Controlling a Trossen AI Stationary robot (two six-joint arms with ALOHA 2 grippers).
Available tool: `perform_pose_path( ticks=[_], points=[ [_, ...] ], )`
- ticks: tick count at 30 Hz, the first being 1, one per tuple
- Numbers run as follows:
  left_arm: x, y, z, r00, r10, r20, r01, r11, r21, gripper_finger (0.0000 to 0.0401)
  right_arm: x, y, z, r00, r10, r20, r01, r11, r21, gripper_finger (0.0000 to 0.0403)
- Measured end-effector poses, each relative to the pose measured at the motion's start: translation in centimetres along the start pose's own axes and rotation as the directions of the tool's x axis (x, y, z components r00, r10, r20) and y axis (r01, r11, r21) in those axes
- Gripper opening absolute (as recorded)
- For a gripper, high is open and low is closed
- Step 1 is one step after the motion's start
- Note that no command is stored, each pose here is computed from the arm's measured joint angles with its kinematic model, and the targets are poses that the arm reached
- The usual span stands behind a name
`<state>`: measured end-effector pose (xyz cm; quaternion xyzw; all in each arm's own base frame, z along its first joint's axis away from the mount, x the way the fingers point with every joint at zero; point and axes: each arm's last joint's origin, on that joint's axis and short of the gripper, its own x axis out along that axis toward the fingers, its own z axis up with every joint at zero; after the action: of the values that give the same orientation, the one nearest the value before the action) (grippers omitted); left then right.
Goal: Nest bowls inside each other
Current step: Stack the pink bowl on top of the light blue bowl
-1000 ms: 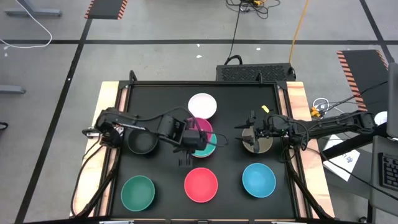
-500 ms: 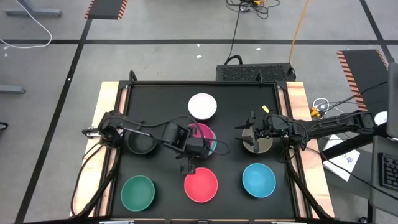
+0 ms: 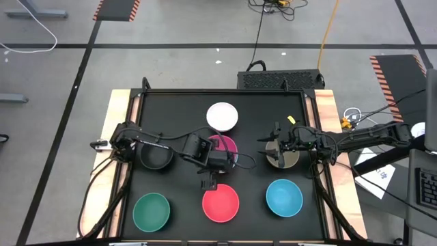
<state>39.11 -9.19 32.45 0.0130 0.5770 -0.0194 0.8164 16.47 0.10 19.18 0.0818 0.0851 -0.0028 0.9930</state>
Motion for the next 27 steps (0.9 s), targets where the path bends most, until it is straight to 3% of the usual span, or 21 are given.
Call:
perform_pose_path(
  ticks=[6,15,27],
  points=[
    [0.5,-0.1,0.3,1.0,0.01,0.011,-0.01,1.0,0.012,0.0,0.0,0.0,0.0,1.0,0.0,0.001,0.0,1.0,0.0,0.0228],
    [3.7,-0.2,0.5,0.996,0.034,-0.08,-0.031,0.999,0.044,0.0,0.0,0.0,-0.3,1.0,-0.005,-0.029,0.004,1.0,0.0,0.0228],
    [3.9,0.1,0.8,0.995,0.084,-0.057,-0.082,0.996,0.039,0.0,0.0,-0.1,-0.4,0.999,-0.007,-0.041,0.007,1.0,0.003,0.0228]
  ],
)
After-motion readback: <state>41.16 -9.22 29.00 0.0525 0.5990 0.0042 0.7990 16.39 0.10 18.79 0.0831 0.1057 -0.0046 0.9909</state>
